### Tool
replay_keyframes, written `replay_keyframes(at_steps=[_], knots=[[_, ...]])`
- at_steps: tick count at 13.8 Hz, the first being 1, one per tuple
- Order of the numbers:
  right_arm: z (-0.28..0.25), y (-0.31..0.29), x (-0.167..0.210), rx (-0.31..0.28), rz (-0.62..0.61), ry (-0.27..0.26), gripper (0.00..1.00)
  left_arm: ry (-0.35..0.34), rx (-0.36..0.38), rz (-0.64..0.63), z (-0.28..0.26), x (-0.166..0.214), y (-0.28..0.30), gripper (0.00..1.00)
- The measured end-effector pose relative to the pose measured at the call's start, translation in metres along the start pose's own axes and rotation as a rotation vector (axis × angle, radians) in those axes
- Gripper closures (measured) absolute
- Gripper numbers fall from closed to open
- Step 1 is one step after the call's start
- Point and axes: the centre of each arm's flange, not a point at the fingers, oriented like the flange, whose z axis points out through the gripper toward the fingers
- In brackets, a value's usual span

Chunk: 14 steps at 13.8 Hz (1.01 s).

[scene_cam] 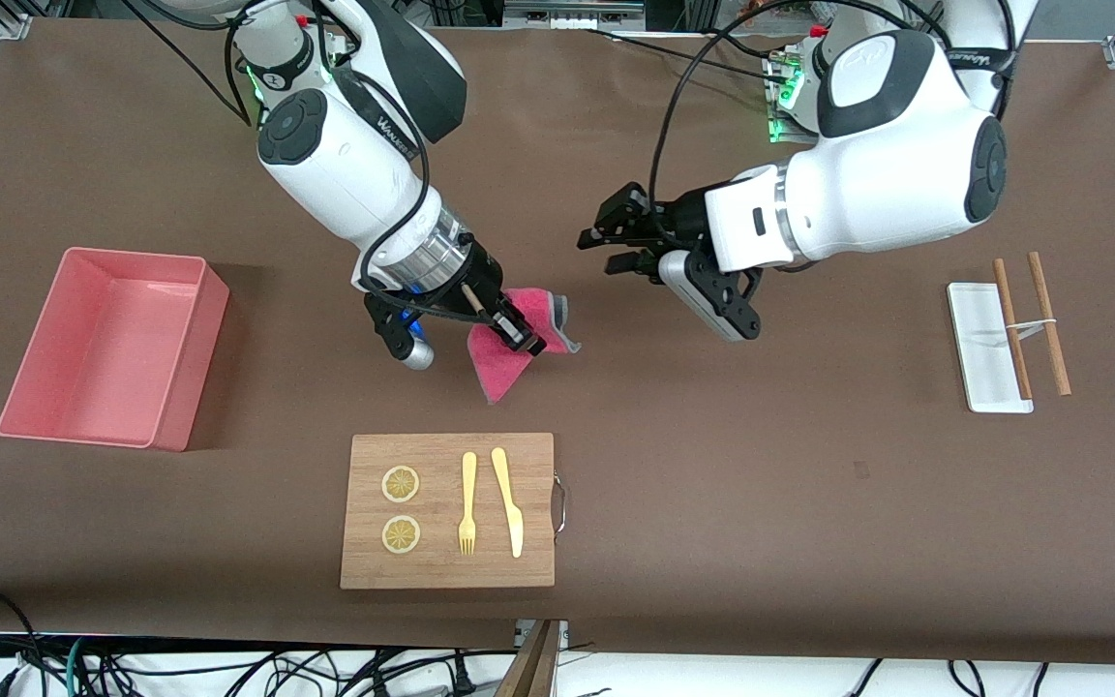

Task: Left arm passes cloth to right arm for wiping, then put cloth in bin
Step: 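Grasp the cloth with the right gripper while the left gripper releases, then lower the cloth to the table with the right gripper while the left withdraws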

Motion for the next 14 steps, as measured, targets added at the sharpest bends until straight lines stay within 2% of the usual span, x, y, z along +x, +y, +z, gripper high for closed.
replay_keyframes(at_steps=[2,4,8,11,14], knots=[[0.004,0.003,0.001,-0.012,-0.026,0.001,0.96,-0.048,0.087,0.003,-0.013,-0.005,-0.019,0.21],[0.021,0.014,0.006,-0.052,-0.059,-0.003,0.96,-0.098,0.191,-0.006,-0.029,-0.010,-0.045,0.01],[0.090,0.068,0.024,-0.211,-0.111,-0.014,0.96,-0.162,0.446,-0.057,-0.079,-0.024,-0.105,0.00],[0.128,0.112,0.029,-0.319,-0.124,-0.020,0.96,-0.203,0.606,-0.091,-0.115,-0.040,-0.124,0.00],[0.152,0.146,0.040,-0.395,-0.144,-0.031,0.96,-0.177,0.691,-0.086,-0.139,-0.050,-0.110,0.00]])
